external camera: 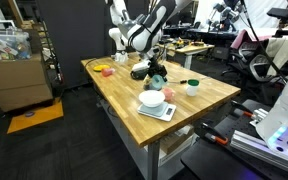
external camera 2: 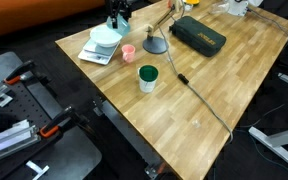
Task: Pour the water out of the blue cup into the white bowl
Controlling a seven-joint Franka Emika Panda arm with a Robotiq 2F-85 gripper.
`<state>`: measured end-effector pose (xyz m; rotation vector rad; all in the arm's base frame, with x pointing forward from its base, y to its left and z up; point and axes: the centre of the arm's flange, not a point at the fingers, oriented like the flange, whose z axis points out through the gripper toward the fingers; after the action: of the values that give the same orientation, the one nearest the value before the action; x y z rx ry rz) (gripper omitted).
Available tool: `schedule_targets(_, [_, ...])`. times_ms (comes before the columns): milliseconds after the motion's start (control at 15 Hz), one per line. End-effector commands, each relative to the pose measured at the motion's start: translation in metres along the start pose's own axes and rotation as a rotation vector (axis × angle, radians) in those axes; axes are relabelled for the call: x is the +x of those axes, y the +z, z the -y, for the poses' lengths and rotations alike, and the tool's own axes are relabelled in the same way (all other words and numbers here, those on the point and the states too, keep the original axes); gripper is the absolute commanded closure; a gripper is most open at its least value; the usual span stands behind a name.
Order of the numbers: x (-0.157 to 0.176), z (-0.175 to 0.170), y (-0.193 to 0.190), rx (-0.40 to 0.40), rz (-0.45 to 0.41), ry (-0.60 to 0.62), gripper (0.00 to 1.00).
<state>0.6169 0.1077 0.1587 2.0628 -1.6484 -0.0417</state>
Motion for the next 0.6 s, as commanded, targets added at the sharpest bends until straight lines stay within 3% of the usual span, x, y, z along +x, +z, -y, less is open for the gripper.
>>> schedule_targets(0, [0.028, -0.027, 0.020, 0.040, 0.187, -0.017, 0.52])
schedule_targets(533, [0.091, -0.110, 0.103, 0.079, 0.579, 0.137, 0.52])
